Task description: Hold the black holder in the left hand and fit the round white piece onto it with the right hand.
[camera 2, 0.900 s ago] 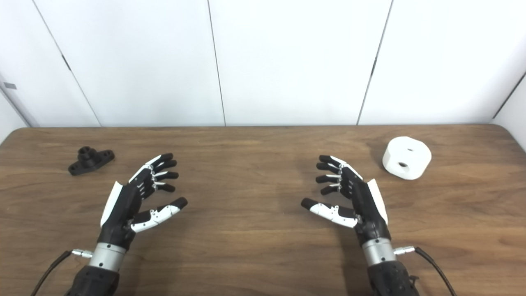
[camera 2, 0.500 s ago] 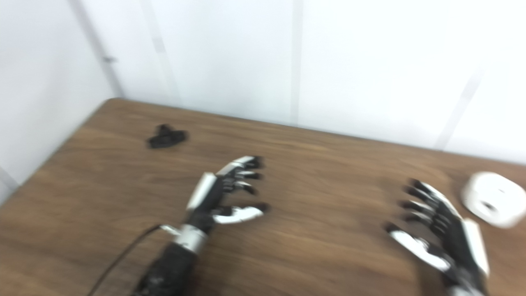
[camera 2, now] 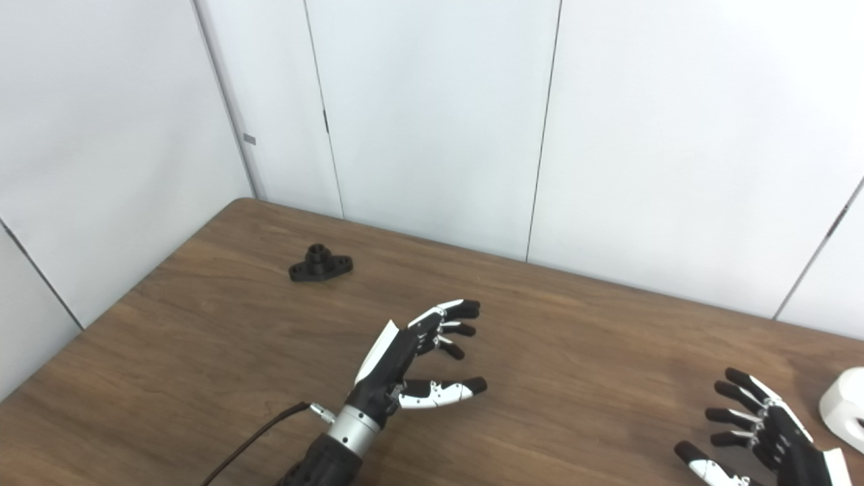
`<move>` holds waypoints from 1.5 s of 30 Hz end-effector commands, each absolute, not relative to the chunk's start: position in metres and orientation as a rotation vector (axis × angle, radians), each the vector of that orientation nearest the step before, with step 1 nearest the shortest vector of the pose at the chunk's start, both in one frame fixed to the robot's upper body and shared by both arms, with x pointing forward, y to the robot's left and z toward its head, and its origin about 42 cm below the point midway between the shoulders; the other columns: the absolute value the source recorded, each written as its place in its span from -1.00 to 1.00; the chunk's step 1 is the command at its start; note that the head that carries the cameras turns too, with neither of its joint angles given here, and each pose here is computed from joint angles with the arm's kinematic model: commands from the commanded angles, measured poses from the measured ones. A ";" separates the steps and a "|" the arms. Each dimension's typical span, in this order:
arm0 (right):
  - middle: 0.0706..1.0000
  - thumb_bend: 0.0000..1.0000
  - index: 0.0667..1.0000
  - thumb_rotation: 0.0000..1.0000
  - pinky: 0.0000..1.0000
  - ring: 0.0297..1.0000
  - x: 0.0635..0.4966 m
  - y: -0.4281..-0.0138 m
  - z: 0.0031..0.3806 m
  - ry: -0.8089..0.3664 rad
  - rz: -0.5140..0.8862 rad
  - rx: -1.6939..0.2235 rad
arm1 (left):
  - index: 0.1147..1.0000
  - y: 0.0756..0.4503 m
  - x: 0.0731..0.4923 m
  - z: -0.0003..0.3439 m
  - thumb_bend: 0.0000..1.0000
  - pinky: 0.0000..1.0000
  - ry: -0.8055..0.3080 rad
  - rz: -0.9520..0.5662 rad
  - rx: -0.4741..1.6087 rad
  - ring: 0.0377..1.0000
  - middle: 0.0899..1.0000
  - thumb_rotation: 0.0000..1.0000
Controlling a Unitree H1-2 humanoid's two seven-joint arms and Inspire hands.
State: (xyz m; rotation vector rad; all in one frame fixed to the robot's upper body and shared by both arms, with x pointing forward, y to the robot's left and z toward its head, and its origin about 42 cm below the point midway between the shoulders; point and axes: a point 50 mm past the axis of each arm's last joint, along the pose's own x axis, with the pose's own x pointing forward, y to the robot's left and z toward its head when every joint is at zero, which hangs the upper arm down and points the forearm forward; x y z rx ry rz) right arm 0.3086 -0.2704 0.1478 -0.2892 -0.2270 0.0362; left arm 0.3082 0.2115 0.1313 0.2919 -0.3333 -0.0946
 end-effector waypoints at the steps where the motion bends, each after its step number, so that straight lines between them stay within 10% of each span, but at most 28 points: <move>1: 0.52 0.03 0.59 -0.69 0.06 0.31 0.312 -0.269 0.165 -0.314 0.041 -0.288 | 0.61 0.210 0.312 0.145 0.39 0.18 -0.401 -0.095 0.292 0.50 0.63 -0.83; 26: 0.54 -0.03 0.60 -0.83 0.04 0.30 0.316 -0.270 0.177 -0.310 0.029 -0.291 | 0.40 0.303 0.328 0.241 0.38 0.03 -0.429 -0.146 0.570 0.26 0.37 -1.00; 45: 0.55 -0.08 0.61 -0.98 0.08 0.32 0.315 -0.270 0.178 -0.307 0.033 -0.299 | 0.50 0.381 0.332 0.297 0.43 0.30 -0.387 0.299 0.926 0.53 0.55 -0.74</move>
